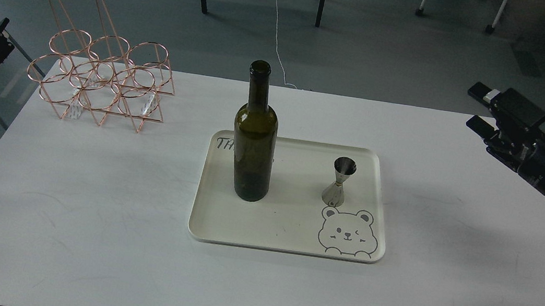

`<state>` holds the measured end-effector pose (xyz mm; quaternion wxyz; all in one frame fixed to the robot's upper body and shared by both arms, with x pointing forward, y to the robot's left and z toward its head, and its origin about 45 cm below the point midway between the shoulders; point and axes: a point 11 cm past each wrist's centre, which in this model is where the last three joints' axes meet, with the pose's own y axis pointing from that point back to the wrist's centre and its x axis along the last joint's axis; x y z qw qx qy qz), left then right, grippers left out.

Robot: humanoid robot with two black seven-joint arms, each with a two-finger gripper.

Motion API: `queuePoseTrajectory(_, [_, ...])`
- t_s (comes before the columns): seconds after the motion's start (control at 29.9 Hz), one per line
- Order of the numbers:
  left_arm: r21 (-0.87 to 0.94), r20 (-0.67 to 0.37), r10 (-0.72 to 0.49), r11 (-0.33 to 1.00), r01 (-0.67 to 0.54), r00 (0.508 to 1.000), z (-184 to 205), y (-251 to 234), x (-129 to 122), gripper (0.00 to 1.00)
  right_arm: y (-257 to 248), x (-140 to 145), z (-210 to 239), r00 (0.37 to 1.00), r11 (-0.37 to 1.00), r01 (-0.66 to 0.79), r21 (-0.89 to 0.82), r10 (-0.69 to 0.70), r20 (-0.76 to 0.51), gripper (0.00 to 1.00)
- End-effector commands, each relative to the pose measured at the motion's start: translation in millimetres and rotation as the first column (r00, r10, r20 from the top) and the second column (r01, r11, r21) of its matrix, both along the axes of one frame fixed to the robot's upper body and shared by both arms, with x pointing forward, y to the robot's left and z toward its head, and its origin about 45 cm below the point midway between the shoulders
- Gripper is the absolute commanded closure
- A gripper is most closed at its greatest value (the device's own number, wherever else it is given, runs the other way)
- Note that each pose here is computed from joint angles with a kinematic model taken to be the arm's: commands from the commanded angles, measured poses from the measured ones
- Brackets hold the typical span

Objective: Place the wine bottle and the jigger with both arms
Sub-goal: 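Reach the right gripper toward the steel jigger on the tray, then close the right gripper around the steel jigger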

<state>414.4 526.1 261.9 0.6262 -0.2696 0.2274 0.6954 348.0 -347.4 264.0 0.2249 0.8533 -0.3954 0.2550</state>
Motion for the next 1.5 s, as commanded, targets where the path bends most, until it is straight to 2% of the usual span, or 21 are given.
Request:
queuePoseTrajectory(0.0, [0.002, -0.002, 0.0, 1.0, 0.0, 1.0, 0, 0, 0, 0.01, 13, -12, -21, 0.991, 0.978, -0.083, -0.192, 0.101, 0.086, 0.03])
queuePoseTrajectory(0.13, [0.0, -0.002, 0.001, 1.0, -0.001, 1.0, -1, 0, 0, 0.01, 29, -25, -51, 0.956, 0.894, -0.187, -0.408, 0.262, 0.135, 0.03])
queuePoseTrajectory(0.3, [-0.007, 0.0, -0.002, 1.0, 0.002, 1.0, -2, -3, 1, 0.01, 56, -27, -89, 0.893, 0.772, -0.28, -0.571, 0.428, 0.141, 0.04])
queuePoseTrajectory(0.47, [-0.005, 0.003, 0.003, 1.0, -0.003, 1.0, 0, 0, 0, 0.01, 75, -12, -106, 0.854, 0.703, -0.303, -0.644, 0.5, 0.143, 0.05])
queuePoseTrajectory(0.77, [-0.007, 0.006, 0.005, 1.0, -0.005, 1.0, 1, 0, 0, 0.01, 115, 6, -121, 0.839, 0.705, -0.328, -0.629, 0.524, 0.149, 0.09])
queuePoseTrajectory(1.14, [-0.008, 0.009, 0.005, 1.0, -0.005, 1.0, 1, 0, 1, 0.01, 125, 6, -140, 0.829, 0.678, -0.342, -0.651, 0.544, 0.131, 0.42])
queuePoseTrajectory(1.34, [-0.007, 0.01, 0.007, 1.0, -0.007, 1.0, 2, 1, 0, 0.01, 123, 6, -142, 0.82, 0.65, -0.342, -0.679, 0.559, 0.122, 0.52])
queuePoseTrajectory(1.47, [-0.007, 0.01, 0.007, 1.0, -0.007, 1.0, 2, 1, 0, 0.01, 121, 8, -142, 0.822, 0.646, -0.337, -0.685, 0.557, 0.121, 0.67])
